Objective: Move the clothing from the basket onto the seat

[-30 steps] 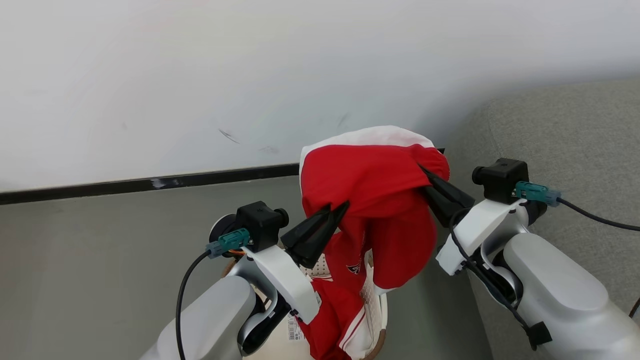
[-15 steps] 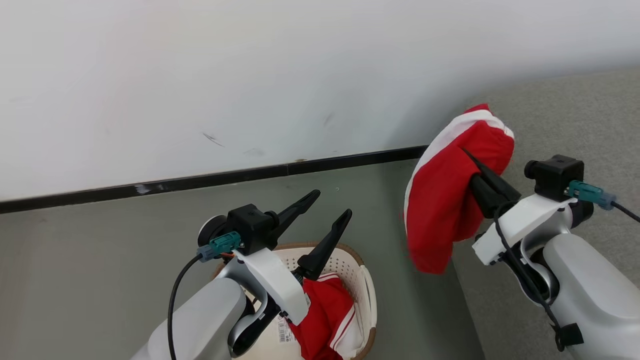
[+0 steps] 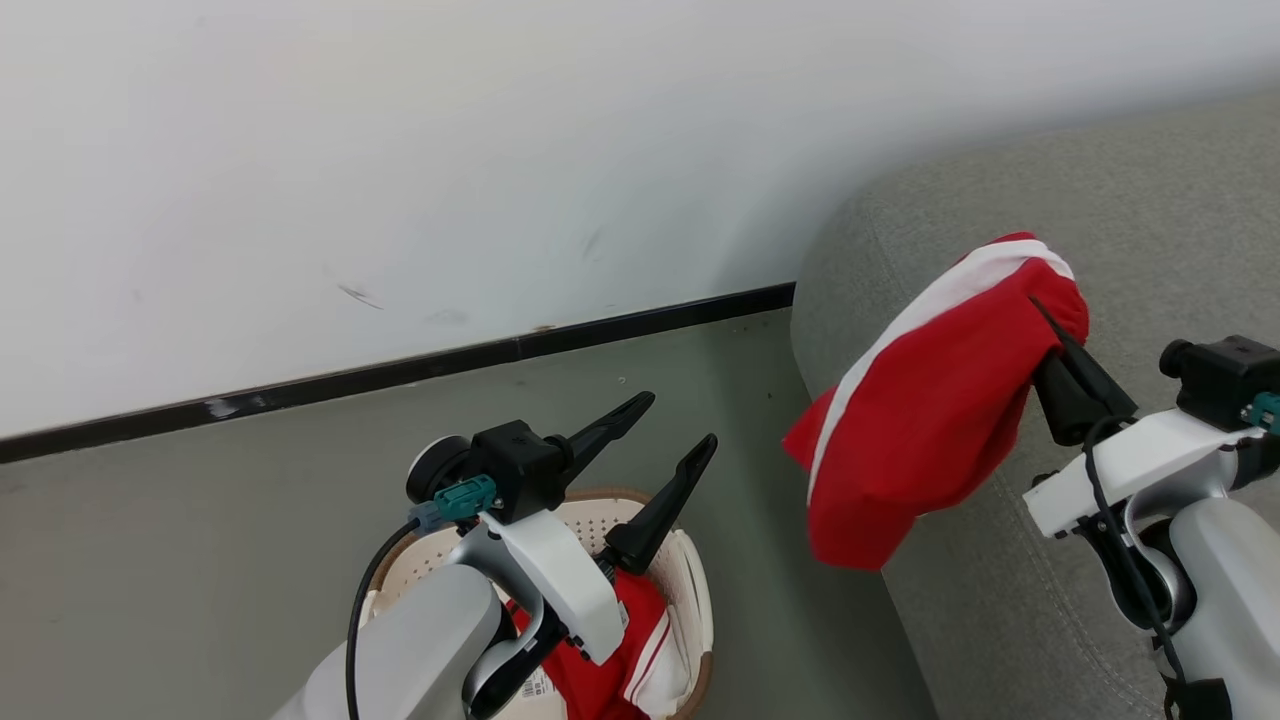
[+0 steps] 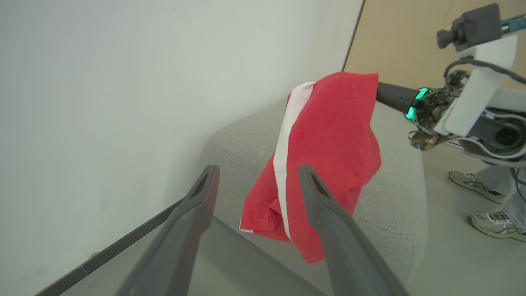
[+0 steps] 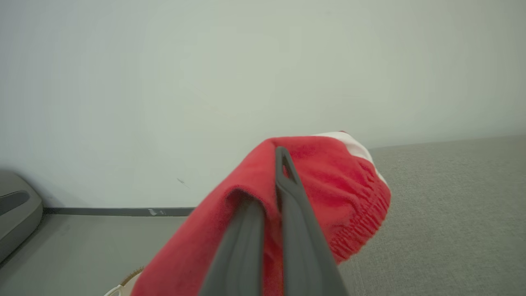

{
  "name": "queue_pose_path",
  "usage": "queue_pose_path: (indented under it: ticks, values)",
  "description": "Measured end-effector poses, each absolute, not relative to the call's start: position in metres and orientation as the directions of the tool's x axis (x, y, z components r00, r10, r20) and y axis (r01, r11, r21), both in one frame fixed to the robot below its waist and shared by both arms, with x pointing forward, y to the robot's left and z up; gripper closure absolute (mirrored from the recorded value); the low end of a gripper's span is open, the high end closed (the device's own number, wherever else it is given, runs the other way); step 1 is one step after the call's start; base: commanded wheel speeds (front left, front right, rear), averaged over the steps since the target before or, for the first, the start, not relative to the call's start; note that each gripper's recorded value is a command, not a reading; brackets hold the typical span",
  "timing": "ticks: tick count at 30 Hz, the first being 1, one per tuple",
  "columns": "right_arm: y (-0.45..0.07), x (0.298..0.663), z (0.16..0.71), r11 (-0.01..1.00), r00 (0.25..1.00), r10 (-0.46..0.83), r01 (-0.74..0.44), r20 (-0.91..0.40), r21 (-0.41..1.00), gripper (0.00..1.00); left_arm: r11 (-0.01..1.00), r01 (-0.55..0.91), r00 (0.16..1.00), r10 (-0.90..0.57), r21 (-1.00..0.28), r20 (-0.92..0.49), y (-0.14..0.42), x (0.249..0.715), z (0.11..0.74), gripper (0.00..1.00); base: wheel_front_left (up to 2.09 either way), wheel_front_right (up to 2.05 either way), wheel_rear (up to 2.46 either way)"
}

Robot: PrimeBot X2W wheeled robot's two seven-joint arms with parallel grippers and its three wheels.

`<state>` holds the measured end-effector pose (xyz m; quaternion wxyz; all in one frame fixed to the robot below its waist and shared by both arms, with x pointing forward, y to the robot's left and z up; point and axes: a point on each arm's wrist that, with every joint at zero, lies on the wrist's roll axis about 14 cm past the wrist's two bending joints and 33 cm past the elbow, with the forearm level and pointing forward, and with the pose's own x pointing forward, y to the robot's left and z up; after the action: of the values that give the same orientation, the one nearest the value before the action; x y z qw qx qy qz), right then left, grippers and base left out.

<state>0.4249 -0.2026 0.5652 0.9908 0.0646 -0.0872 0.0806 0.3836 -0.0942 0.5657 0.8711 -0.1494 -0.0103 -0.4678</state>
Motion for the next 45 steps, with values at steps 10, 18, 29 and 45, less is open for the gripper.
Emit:
queue_pose_path:
  ticks: [10,18,29,45]
  values:
    - [-0.250,0.396,0.566,0.993,0.980,0.003,-0.027,0.200,0.118,1.00,0.453,0.858,0.495,-0.855,-0.240,0.155,-0.117,0.373,0.562,0.00,0.00,0.00,0.00]
    - [-0.273,0.371,0.569,0.990,0.972,-0.081,0.054,0.221,0.129,1.00,0.396,0.890,0.432,-0.890,-0.224,0.145,-0.136,0.363,0.558,0.00,0.00,0.00,0.00]
    - [-0.301,0.336,0.576,0.979,0.951,-0.187,0.159,0.245,0.127,1.00,0.310,0.923,0.347,-0.926,-0.228,0.145,-0.163,0.348,0.556,0.00,0.00,0.00,0.00]
    - [-0.318,0.309,0.580,0.964,0.931,-0.260,0.235,0.257,0.125,1.00,0.240,0.943,0.278,-0.949,-0.232,0.147,-0.184,0.342,0.552,0.00,0.00,0.00,0.00]
